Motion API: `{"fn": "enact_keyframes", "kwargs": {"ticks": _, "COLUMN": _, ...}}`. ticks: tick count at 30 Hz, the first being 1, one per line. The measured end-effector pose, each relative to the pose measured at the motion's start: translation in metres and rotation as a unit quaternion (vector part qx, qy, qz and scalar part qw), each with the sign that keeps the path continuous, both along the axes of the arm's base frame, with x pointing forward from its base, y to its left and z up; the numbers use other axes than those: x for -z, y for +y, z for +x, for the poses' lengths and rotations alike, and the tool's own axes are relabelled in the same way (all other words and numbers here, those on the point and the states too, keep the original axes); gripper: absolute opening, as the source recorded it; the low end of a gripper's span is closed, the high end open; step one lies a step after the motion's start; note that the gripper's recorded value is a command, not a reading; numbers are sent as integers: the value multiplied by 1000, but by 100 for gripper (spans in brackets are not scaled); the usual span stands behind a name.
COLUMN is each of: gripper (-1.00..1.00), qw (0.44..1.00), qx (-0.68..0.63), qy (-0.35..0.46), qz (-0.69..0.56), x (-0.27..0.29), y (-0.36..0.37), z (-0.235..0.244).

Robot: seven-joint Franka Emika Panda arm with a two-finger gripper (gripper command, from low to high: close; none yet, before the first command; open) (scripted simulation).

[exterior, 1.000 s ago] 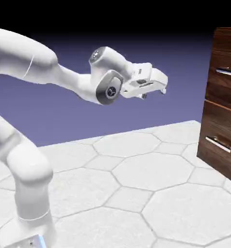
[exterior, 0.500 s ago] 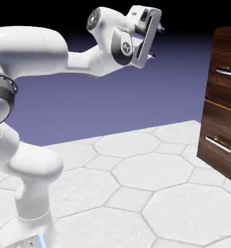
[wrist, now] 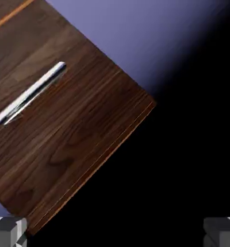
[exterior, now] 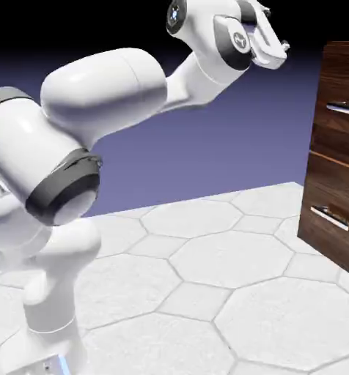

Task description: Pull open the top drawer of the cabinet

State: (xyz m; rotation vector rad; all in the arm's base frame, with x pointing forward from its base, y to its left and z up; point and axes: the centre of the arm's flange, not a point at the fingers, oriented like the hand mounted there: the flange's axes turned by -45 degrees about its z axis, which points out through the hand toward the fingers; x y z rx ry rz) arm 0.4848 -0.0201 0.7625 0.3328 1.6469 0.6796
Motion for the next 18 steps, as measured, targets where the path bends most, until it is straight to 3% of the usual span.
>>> {"fn": "enact_keyframes", "kwargs": {"ticks": 9, "gripper": 0, "qw": 963, "qx": 20, "qy": -69, "qz": -260, "x": 31, "y": -12, "z": 79}}
{"fn": "enact_keyframes", "kwargs": {"ticks": 18, "gripper": 0, "qw": 841, "qx": 35, "qy": -102, "qz": -531, "x": 95, "y": 8, "z": 165}}
